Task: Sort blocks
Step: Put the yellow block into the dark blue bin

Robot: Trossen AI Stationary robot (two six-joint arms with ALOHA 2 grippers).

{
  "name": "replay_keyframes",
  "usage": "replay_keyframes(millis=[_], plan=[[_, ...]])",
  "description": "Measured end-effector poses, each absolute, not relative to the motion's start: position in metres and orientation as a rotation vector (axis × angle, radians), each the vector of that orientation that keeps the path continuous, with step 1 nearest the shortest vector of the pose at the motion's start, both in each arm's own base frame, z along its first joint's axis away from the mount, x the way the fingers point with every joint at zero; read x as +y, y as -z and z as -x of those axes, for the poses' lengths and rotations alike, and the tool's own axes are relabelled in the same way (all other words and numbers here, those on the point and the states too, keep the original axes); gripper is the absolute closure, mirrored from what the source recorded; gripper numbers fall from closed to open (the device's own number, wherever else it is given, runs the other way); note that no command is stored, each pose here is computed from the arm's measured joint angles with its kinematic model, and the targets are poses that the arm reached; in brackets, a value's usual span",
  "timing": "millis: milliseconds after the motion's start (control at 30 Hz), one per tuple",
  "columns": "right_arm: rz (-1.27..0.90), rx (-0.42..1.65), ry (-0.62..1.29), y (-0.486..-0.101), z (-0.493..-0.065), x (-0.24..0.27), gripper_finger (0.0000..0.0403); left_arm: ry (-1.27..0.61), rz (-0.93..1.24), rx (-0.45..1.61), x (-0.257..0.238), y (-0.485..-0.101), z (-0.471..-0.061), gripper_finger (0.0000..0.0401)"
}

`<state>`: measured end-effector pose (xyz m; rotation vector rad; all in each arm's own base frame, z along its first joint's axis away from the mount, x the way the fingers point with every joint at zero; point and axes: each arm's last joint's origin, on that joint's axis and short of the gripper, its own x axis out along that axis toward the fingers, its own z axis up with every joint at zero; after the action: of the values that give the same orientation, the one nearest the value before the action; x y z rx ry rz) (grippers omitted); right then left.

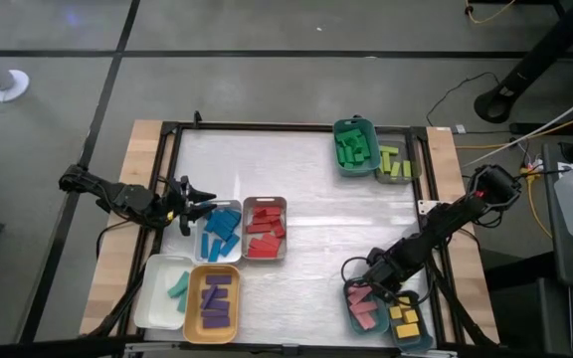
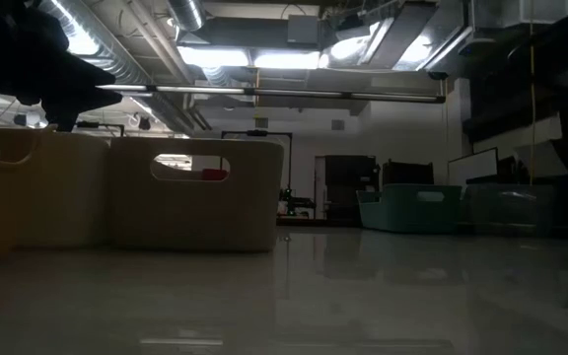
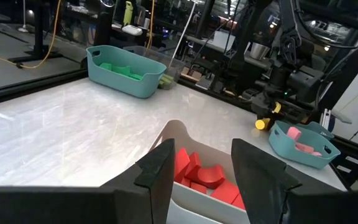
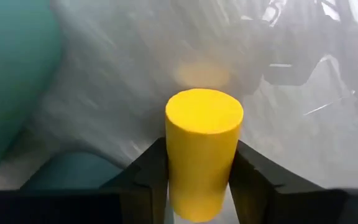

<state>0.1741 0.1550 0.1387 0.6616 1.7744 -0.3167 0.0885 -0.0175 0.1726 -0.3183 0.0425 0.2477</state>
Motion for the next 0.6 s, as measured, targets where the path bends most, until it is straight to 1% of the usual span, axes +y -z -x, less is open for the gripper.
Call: replay_keyframes(millis=[167,300,500,600], plan=[[-0.759,1.777,0.347,-0.144,-0.173,0.156,0.0274,-0.248,0.318,0.042,-0.018,-0.173,-0.088,0.0253],[-0.811,1.772,0.347,-0.153,-0.171,0.154,0.026,-0.248,0.318,0.042,-0.018,-0.173,-0.088,0.0253],[-0.875,1.741,0.312,-0.169,-0.167,0.151,0.0271,-0.247,0.301,0.044,-0.018,-0.173,-0.089,0.0253],[-0.926,1.717,0.306,-0.178,-0.165,0.15,0.0268,-0.247,0.299,0.044,-0.018,-0.173,-0.089,0.0253]])
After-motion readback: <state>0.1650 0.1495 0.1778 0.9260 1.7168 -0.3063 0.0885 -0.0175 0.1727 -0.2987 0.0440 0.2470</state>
